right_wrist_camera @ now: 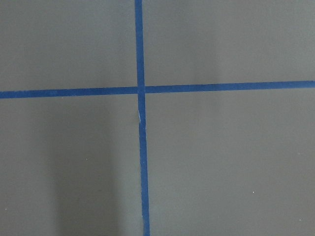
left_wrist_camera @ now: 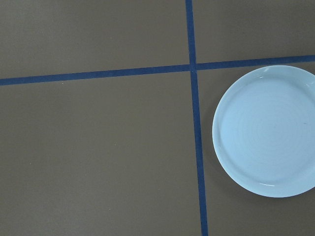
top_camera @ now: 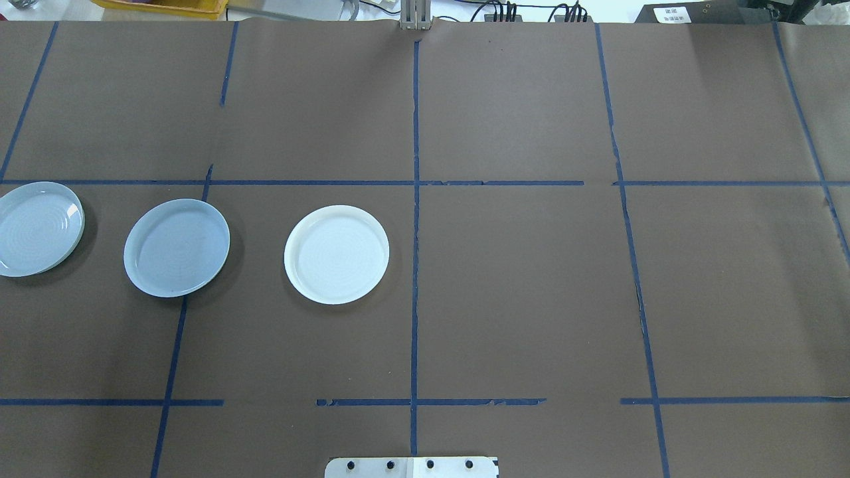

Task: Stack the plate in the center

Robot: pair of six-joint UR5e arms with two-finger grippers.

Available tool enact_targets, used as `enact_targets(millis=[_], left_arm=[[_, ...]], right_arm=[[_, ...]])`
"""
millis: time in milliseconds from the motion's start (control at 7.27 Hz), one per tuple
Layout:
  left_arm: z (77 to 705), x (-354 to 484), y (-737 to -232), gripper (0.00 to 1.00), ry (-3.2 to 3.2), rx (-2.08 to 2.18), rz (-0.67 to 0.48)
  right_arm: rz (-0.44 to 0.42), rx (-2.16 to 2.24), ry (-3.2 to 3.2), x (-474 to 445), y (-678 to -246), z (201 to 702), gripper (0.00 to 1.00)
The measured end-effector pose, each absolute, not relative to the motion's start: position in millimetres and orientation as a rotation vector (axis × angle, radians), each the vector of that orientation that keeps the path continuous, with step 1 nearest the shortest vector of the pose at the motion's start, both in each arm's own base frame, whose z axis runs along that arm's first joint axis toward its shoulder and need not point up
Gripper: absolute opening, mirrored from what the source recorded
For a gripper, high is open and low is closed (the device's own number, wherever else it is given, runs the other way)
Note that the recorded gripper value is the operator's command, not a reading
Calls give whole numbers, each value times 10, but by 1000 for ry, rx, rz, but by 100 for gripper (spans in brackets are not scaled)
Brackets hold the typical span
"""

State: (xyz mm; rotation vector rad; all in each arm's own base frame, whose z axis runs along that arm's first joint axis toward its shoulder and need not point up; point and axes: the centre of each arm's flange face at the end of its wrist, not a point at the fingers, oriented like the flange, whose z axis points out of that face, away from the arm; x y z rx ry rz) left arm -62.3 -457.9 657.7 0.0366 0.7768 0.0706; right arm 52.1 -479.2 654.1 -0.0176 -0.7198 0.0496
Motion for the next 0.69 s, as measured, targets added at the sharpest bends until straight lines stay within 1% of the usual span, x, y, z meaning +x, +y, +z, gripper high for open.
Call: enact_targets(millis=[688], left_arm=[[6497, -610, -4627, 100, 775, 71, 86]], right_arm=[[49, -17, -720, 521, -4792, 6540, 100]])
